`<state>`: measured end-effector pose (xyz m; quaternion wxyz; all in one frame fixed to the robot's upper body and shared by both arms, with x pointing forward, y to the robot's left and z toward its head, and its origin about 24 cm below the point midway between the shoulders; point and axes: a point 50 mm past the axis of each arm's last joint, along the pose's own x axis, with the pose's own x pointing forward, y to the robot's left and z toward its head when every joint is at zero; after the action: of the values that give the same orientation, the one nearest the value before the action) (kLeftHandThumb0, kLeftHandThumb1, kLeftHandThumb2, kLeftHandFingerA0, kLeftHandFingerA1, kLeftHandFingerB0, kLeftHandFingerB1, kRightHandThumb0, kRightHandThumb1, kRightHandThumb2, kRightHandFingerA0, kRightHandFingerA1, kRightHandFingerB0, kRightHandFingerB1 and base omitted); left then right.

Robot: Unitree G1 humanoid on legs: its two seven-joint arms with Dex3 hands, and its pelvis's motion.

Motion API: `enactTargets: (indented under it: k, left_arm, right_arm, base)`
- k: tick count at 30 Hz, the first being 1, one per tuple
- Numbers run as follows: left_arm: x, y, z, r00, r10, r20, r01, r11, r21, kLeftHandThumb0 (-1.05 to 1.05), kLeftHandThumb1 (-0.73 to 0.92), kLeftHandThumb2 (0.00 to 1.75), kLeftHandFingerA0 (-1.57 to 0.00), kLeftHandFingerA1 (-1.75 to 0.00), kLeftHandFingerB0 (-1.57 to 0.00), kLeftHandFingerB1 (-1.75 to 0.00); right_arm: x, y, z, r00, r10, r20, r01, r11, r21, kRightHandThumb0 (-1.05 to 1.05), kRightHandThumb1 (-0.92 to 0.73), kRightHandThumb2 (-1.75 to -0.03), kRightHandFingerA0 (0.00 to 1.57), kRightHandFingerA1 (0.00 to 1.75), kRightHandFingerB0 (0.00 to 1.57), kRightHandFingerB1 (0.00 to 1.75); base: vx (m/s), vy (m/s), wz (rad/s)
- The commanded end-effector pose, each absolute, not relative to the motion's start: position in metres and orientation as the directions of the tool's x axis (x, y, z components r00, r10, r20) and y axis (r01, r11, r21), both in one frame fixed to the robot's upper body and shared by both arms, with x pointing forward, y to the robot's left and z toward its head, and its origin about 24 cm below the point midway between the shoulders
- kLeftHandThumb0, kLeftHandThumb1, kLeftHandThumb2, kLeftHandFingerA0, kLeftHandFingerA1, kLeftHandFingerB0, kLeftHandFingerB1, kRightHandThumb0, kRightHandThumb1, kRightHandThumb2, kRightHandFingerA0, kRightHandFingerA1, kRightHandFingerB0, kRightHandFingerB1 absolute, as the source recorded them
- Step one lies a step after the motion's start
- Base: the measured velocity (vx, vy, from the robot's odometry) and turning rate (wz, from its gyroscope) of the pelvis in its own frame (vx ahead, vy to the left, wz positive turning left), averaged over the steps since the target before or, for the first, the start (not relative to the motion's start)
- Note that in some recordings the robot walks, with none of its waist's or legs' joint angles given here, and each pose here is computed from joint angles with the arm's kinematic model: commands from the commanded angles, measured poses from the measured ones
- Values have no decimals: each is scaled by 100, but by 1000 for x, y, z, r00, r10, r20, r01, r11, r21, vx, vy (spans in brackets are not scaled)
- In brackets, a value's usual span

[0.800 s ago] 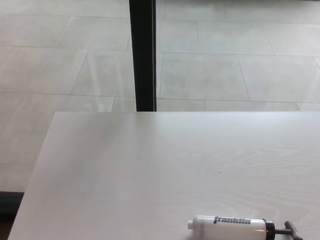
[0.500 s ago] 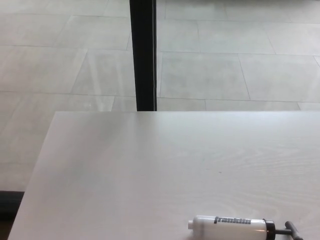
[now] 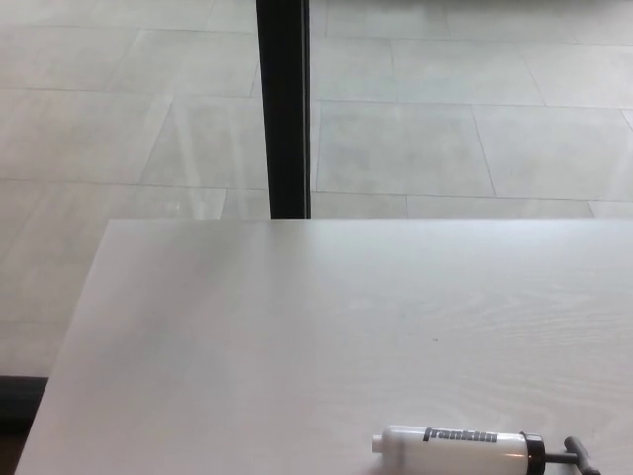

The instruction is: The robot uses its left hand to lift the air pump kept on the middle of the desk and use the right hand to pull out the handle

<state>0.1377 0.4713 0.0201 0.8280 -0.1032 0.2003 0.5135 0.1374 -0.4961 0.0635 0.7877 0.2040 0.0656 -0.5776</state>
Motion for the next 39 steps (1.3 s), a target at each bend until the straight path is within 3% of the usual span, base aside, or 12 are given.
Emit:
enactTargets:
  k: [1, 9, 10, 16, 20, 23, 24, 25, 28, 29, 31, 39]
  left_arm:
    - [213, 464, 92, 551, 816, -174, -828, 560, 4, -69, 78, 63, -33, -64, -22, -50]
    - [301, 365, 161, 850, 523, 60, -521, 819, 239, -64, 65, 101, -32, -61, -20, -51]
    - [307, 354, 165, 868, 492, 68, -492, 833, 254, -63, 65, 101, -32, -61, -20, -51]
    - [328, 272, 161, 973, 229, 21, -222, 914, 340, -55, 79, 64, -38, -61, -28, -42]
    - [332, 233, 148, 995, 103, -4, -89, 882, 462, -57, 58, 100, -39, -65, -19, -51]
    - [331, 211, 142, 999, 21, -28, -3, 850, 526, -64, 74, 62, -38, -62, -26, -44]
    - [330, 194, 137, 998, -39, -46, 58, 793, 607, -61, 56, 101, -37, -67, -18, -52]
    - [330, 188, 134, 998, -47, -45, 65, 796, 602, -69, 71, 62, -36, -64, -30, -47]
    - [327, 164, 123, 992, -114, -59, 126, 767, 629, -66, 75, 62, -29, -67, -31, -50]
    - [325, 157, 120, 989, -132, -62, 142, 771, 621, -69, 58, 99, -36, -69, -22, -54]
    - [322, 147, 116, 988, -144, -61, 151, 773, 616, -64, 71, 61, -36, -63, -31, -49]
    - [319, 111, 104, 963, -242, -119, 246, 603, 759, -58, 71, 61, -40, -70, -31, -49]
  right_arm:
    - [174, -497, 117, 437, -891, -121, 866, 381, 323, -71, -80, -64, 66, 63, 13, 31]
    - [227, -445, 153, 713, -691, 116, 675, 722, 152, -68, -88, -66, 62, 61, 25, 32]
    - [232, -439, 154, 732, -670, 120, 651, 741, 168, -70, -70, -103, 61, 69, 23, 48]
    - [253, -402, 152, 814, -563, 145, 541, 825, 165, -69, -82, -64, 70, 63, 33, 37]
    - [262, -387, 147, 809, -574, 126, 554, 816, 167, -67, -83, -65, 73, 64, 32, 35]
    - [268, -379, 145, 805, -584, 103, 563, 808, 174, -68, -82, -65, 77, 67, 33, 35]
    - [275, -372, 143, 818, -567, 93, 547, 819, 174, -69, -66, -101, 70, 73, 26, 49]
    - [276, -370, 142, 825, -557, 93, 538, 826, 169, -67, -84, -65, 66, 61, 29, 34]
    - [278, -365, 143, 829, -552, 85, 532, 827, 180, -65, -68, -98, 61, 69, 25, 48]
    - [279, -363, 143, 836, -542, 86, 523, 834, 179, -64, -85, -65, 66, 65, 30, 34]
    - [280, -361, 143, 837, -541, 81, 521, 834, 185, -65, -84, -65, 65, 66, 31, 35]
    - [278, -362, 136, 834, -549, 56, 538, 831, 138, -63, -68, -98, 60, 70, 27, 49]
  base:
    - [0, 0, 0]
    - [0, 0, 0]
    - [0, 0, 0]
    - [0, 0, 0]
    - [0, 0, 0]
    - [0, 0, 0]
    - [0, 0, 0]
    - [0, 0, 0]
    - [0, 0, 0]
    - [0, 0, 0]
    - [0, 0, 0]
    - [0, 0, 0]
